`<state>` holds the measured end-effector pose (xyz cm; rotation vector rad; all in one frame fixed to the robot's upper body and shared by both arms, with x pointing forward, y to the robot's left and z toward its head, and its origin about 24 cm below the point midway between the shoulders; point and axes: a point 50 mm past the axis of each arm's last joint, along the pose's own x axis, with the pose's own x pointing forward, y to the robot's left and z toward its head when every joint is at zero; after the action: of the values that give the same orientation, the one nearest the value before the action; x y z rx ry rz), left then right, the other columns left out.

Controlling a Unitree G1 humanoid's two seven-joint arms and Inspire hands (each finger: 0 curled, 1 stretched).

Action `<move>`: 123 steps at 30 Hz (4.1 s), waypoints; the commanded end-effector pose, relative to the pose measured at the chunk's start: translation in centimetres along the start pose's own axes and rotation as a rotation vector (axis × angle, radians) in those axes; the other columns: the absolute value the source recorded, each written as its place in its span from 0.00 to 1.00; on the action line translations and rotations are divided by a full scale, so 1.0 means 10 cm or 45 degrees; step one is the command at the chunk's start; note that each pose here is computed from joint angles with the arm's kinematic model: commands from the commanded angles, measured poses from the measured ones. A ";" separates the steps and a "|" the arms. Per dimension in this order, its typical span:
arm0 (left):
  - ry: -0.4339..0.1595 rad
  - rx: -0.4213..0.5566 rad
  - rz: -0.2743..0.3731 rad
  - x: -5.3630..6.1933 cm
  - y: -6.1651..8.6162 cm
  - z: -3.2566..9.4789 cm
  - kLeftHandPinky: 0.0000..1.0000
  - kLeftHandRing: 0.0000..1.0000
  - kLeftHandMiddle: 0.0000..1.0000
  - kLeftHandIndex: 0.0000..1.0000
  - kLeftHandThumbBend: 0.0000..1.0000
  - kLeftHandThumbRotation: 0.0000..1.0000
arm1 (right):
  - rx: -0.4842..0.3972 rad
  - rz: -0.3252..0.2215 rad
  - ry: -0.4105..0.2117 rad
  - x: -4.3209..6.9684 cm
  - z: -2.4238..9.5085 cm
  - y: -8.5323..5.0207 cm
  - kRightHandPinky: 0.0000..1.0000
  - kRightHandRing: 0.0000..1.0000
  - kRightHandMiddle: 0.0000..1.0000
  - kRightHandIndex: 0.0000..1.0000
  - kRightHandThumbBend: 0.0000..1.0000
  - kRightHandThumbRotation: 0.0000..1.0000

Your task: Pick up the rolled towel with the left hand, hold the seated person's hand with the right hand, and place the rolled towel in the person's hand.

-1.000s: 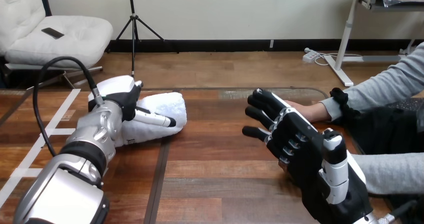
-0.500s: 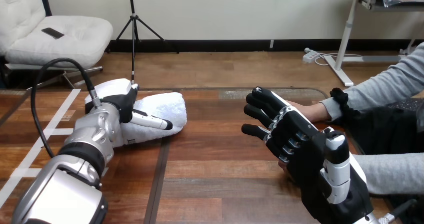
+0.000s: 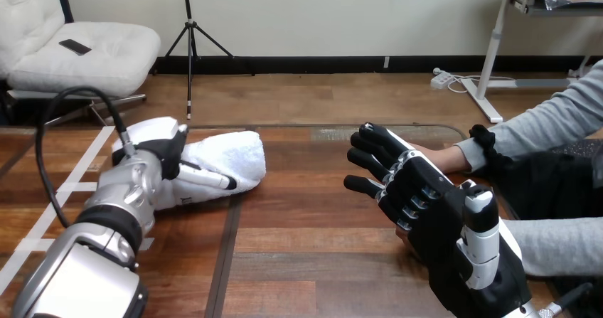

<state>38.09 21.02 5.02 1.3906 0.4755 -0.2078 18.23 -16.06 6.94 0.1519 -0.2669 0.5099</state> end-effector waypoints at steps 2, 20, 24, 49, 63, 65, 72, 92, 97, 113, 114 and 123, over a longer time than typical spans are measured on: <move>-0.002 0.051 0.040 0.00 0.15 0.00 1.00 1.00 1.00 0.99 1.00 0.67 | -0.042 0.054 -0.123 0.11 0.19 0.01 0.87 0.94 0.93 0.90 0.91 1.00; -0.021 0.010 -0.003 0.00 0.12 0.03 0.96 0.98 0.98 0.94 1.00 0.62 | -0.035 0.067 -0.147 0.13 0.22 0.03 0.87 0.94 0.92 0.90 0.89 1.00; -0.021 -0.027 -0.013 0.00 0.11 0.04 0.92 0.98 0.98 0.93 1.00 0.58 | -0.033 0.071 -0.148 0.13 0.22 0.03 0.87 0.94 0.92 0.90 0.89 1.00; -0.038 -0.001 -0.049 0.00 0.07 0.08 0.85 0.97 0.95 0.91 0.99 0.42 | -0.035 0.076 -0.164 0.15 0.23 0.05 0.84 0.93 0.92 0.89 0.90 1.00; -0.026 0.047 -0.064 0.00 0.06 0.08 0.85 0.97 0.95 0.91 0.98 0.42 | -0.033 0.072 -0.177 0.15 0.24 0.05 0.83 0.93 0.92 0.89 0.91 1.00; -0.024 0.060 -0.067 0.00 0.06 0.08 0.84 0.97 0.95 0.91 0.97 0.44 | -0.035 0.072 -0.178 0.15 0.23 0.05 0.83 0.93 0.92 0.89 0.91 1.00; -0.020 0.083 -0.072 0.00 0.08 0.08 0.82 0.95 0.94 0.89 0.94 0.47 | -0.041 0.070 -0.183 0.15 0.24 0.05 0.79 0.93 0.92 0.89 0.91 1.00; -0.028 0.093 -0.034 0.00 0.11 0.08 0.57 0.70 0.77 0.80 0.88 0.26 | -0.030 0.062 -0.183 0.15 0.23 0.04 0.77 0.94 0.93 0.90 0.91 1.00; -0.032 0.109 -0.010 0.00 0.11 0.08 0.53 0.68 0.75 0.78 0.88 0.18 | -0.024 0.056 -0.189 0.16 0.23 0.04 0.77 0.94 0.93 0.90 0.91 1.00; -0.018 0.148 0.063 0.00 0.12 0.10 0.41 0.56 0.66 0.73 0.85 0.06 | -0.030 0.046 -0.189 0.17 0.23 0.04 0.77 0.93 0.92 0.89 0.93 1.00; -0.017 0.149 0.064 0.00 0.12 0.10 0.40 0.55 0.66 0.73 0.85 0.06 | -0.029 0.046 -0.189 0.17 0.23 0.04 0.77 0.93 0.92 0.89 0.93 1.00; -0.003 0.224 0.075 0.00 0.13 0.12 0.44 0.63 0.73 0.75 0.86 0.10 | -0.039 0.035 -0.205 0.17 0.24 0.04 0.75 0.92 0.92 0.89 0.94 1.00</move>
<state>38.15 20.70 5.02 1.5032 0.4718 -0.2203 18.22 -15.81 7.66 0.1642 -0.3082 0.5127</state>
